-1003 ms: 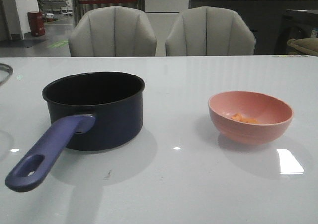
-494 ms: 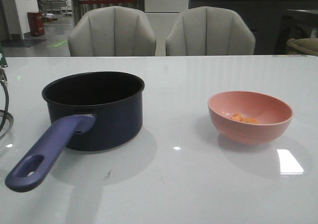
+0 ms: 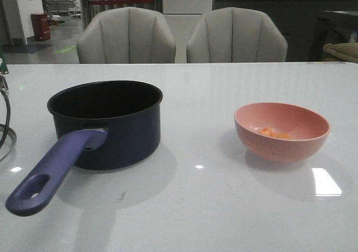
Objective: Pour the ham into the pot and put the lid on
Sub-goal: 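Hold the lid beside the saucepan with the left gripper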
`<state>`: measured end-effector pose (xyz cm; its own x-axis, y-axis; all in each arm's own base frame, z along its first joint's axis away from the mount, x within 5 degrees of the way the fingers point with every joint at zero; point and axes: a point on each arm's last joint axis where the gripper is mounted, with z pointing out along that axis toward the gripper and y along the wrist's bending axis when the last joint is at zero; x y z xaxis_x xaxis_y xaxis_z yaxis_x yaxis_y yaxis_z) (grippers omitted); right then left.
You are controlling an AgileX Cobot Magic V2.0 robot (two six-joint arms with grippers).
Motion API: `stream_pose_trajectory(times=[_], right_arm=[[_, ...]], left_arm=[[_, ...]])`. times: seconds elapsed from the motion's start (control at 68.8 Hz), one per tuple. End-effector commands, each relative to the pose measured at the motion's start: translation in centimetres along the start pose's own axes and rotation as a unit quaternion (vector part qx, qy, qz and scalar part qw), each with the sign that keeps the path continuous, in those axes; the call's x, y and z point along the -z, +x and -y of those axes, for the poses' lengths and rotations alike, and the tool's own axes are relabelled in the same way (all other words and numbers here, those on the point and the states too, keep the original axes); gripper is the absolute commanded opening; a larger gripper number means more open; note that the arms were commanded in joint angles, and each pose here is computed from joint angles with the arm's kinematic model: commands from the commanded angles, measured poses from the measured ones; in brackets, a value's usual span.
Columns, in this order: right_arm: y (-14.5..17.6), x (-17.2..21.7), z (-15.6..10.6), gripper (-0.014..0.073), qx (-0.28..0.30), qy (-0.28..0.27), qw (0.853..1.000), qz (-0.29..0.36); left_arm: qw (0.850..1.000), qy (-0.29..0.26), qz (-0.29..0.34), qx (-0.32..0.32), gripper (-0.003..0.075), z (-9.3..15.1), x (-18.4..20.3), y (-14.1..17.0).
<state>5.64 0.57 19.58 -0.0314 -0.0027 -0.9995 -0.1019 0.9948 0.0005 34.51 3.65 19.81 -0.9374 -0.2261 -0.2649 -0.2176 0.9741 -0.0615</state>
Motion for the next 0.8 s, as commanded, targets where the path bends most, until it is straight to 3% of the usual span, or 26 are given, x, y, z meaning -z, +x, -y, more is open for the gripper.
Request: stream_pose_trajectory(times=[0.0,0.334,0.494,0.596,0.785], right_arm=[[-0.9,0.2,0.0,0.0149,0.004,0.003,0.999,0.047],[-0.9,0.2,0.0,0.0149,0.004,0.003,0.999,0.047],[-0.9,0.2,0.0,0.0149,0.004,0.003,0.999,0.047],[-0.9,0.2,0.0,0.0149,0.004,0.003,0.999,0.047],[-0.9,0.2,0.0,0.0149,0.004,0.003,0.999,0.047]], left_arm=[[0.999,0.009,0.051,0.001,0.0529,0.3,2.5,-0.8],[0.999,0.007,0.045,0.000,0.0538,0.3,2.5,-0.7],[0.999,0.006,0.044,-0.001,0.0613,0.2,2.5,-0.7],[0.999,0.006,0.047,-0.004,0.0622,0.4,2.6,-0.8],[0.993,0.011,0.091,-0.078,0.0617,2.3,4.9,-0.7]])
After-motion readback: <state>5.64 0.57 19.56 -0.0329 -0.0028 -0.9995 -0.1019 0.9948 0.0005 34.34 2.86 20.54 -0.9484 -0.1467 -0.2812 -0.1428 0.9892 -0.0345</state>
